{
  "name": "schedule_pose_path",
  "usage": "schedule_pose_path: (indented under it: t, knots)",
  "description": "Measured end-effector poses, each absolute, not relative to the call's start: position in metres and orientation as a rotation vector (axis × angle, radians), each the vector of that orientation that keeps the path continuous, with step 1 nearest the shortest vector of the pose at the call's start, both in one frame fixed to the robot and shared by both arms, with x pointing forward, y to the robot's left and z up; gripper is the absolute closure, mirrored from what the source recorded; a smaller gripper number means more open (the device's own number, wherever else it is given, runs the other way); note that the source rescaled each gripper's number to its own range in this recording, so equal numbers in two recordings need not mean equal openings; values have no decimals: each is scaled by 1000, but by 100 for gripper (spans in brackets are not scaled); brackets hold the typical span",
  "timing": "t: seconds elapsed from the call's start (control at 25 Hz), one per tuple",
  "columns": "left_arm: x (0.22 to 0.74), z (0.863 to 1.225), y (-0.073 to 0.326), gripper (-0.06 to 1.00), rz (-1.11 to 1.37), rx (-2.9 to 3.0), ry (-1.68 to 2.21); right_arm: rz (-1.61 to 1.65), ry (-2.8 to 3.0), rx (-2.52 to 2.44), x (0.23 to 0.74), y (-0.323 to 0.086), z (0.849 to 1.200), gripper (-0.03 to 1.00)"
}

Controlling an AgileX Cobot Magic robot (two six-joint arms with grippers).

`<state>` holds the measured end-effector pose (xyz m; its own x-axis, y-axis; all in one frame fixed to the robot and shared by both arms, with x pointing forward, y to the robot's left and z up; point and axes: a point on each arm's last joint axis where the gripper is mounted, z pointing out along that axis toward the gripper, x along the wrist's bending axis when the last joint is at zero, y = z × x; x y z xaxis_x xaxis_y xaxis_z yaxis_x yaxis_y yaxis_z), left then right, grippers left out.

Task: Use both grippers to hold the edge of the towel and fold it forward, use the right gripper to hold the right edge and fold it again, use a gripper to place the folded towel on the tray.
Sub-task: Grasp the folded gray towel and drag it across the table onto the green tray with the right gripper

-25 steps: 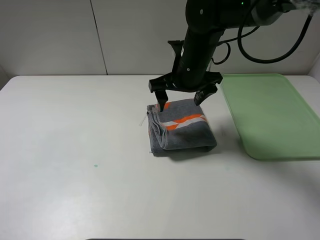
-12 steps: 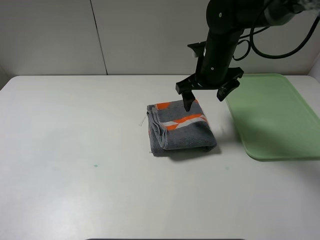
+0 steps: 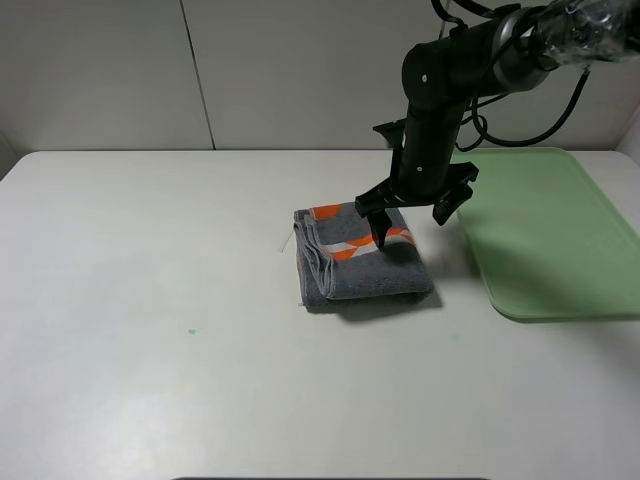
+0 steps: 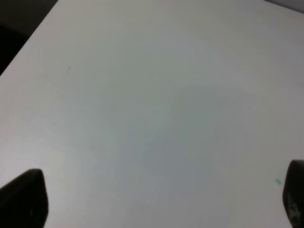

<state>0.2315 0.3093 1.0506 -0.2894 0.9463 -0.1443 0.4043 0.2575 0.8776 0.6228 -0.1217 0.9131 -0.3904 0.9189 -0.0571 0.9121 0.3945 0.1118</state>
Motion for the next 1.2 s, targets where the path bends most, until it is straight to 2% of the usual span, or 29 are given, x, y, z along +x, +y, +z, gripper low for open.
schedule_pose_path:
  t: [0.48,1.2]
  knots:
    - [232,1051,309,-6,978,1231,1827,109,2539,1687,628,-118,885,-3]
    - [232,1051,309,-6,978,1231,1827,192,2563,1758,630,-111,870,-3]
